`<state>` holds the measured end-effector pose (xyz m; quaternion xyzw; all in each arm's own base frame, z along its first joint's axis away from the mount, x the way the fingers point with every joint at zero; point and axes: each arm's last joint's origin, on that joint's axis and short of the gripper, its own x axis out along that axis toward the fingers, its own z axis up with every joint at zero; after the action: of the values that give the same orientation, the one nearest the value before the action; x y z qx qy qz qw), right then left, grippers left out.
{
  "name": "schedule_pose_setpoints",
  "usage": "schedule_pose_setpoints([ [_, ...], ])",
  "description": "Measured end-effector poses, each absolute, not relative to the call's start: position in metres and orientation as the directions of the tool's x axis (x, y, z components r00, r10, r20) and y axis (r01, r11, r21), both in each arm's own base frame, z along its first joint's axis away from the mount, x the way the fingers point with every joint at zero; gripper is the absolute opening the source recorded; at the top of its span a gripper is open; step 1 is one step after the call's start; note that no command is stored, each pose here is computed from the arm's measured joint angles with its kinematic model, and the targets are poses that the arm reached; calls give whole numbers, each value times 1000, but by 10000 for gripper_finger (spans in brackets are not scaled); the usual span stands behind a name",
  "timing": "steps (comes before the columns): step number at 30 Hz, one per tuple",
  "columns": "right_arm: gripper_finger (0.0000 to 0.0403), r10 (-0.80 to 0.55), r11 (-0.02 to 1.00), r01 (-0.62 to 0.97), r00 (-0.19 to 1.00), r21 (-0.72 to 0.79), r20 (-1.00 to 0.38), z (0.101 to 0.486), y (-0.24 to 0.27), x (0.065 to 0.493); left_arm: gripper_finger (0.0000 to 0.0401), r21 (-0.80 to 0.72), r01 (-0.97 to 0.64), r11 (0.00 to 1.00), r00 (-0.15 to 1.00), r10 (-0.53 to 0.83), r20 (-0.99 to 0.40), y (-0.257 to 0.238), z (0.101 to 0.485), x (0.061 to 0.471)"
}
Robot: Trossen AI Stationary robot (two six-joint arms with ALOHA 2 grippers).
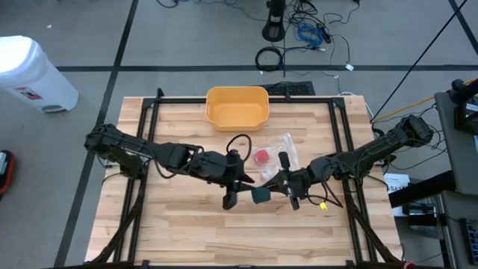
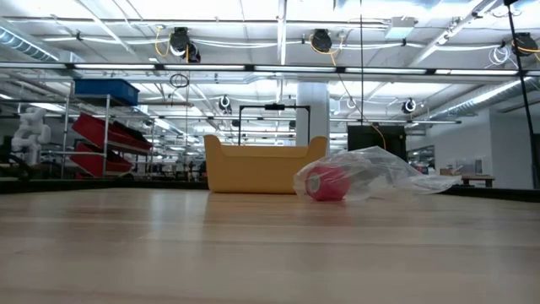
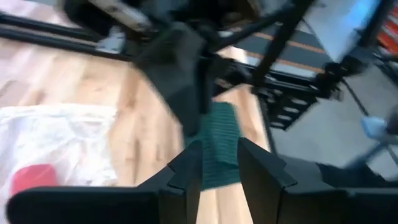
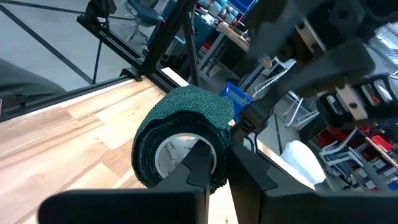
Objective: Roll bandage
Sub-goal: Roll the green bandage
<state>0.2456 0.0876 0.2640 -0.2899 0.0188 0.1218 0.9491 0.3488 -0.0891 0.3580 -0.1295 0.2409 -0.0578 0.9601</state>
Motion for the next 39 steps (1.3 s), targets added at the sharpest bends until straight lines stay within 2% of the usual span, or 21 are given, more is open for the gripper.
schedule_pose_setpoints([
  [3,34,220,802,-243,969,-546,-110,264,88,246,125,-274,90,958,870,-209,-447,-93,356,350],
  [9,34,218,802,-244,969,-546,-113,263,87,246,192,-260,50,964,881,-165,-444,-97,355,351],
  [12,34,218,802,-244,969,-546,-113,263,87,246,209,-268,48,962,885,-165,-435,-97,355,352],
  [24,34,218,802,-244,969,-545,-114,263,87,246,212,-362,-16,932,875,-163,-457,-99,344,360],
  [32,34,146,814,-187,982,-550,-117,263,85,246,212,-395,36,918,874,-221,-433,-102,346,362],
  [39,34,142,821,-184,983,-541,-118,263,85,246,212,-394,34,919,872,-220,-437,-102,345,362],
])
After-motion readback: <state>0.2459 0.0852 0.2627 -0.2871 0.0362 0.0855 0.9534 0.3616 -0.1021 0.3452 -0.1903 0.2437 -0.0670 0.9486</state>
